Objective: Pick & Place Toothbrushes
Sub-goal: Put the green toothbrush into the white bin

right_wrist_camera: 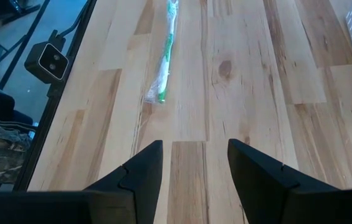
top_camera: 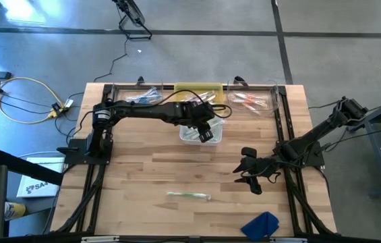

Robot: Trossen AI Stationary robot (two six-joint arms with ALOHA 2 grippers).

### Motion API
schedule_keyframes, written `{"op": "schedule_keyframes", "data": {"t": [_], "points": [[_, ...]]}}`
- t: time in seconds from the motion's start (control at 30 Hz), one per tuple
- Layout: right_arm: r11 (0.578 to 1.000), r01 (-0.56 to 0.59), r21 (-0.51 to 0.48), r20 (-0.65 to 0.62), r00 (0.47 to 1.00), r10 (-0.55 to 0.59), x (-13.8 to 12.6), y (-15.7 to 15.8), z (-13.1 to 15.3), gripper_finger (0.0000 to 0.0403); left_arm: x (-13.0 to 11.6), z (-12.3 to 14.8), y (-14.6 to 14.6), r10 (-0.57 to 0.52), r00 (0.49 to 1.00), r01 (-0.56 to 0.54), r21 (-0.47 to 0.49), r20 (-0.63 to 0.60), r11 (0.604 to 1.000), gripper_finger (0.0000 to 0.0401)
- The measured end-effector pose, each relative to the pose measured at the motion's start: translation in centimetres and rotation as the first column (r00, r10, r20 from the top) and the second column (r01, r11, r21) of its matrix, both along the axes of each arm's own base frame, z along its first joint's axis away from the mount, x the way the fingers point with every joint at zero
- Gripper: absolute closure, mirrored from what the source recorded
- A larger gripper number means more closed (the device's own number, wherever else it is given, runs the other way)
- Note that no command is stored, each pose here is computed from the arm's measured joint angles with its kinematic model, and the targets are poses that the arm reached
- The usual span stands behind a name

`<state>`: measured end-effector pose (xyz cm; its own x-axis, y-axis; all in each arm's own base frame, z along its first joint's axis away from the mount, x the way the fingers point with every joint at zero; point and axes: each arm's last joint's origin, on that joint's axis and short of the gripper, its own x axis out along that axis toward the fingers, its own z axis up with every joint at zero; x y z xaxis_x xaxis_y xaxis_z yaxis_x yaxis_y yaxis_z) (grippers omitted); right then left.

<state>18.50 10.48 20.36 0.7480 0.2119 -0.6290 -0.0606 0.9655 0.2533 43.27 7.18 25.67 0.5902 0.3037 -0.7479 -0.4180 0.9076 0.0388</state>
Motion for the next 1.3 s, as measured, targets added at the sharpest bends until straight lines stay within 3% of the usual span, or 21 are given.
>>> {"op": "schedule_keyframes", "data": {"t": [0.57, 0.77, 0.83, 0.93, 1.13, 1.3], "points": [[1.000, 0.004, 0.000, 0.001, 1.000, -0.004, 0.0, 0.0, 0.0, 0.0229, 0.0, 0.0, 0.0, -0.008, 1.000, 0.008, 0.003, -0.002, 1.000, 0.0233], [1.000, 0.004, 0.000, 0.001, 1.000, -0.004, 0.0, 0.0, 0.0, 0.0229, 0.2, 0.0, -1.3, -0.097, 0.995, 0.099, 0.058, -0.030, 0.993, 0.0233], [1.000, 0.004, 0.000, 0.002, 1.000, -0.004, 0.0, 0.0, 0.0, 0.0229, 0.3, 0.1, -2.0, -0.115, 0.992, 0.119, 0.101, -0.046, 0.988, 0.0233], [1.000, 0.007, -0.002, 0.003, 1.000, -0.007, 0.0, 0.0, 0.0, 0.0229, 0.4, 0.2, -3.7, -0.085, 0.992, 0.105, 0.244, -0.089, 0.964, 0.0233], [0.999, 0.040, 0.007, 0.008, 0.999, -0.040, 0.0, -0.1, 0.0, 0.0229, 0.1, 0.6, -9.8, -0.048, 0.988, 0.119, 0.514, -0.150, 0.849, 0.0233], [0.999, 0.044, 0.013, 0.008, 0.999, -0.044, 0.1, -0.1, 0.1, 0.0229, -0.7, 0.6, -14.9, -0.116, 0.980, 0.188, 0.563, -0.161, 0.805, 0.0233]]}}
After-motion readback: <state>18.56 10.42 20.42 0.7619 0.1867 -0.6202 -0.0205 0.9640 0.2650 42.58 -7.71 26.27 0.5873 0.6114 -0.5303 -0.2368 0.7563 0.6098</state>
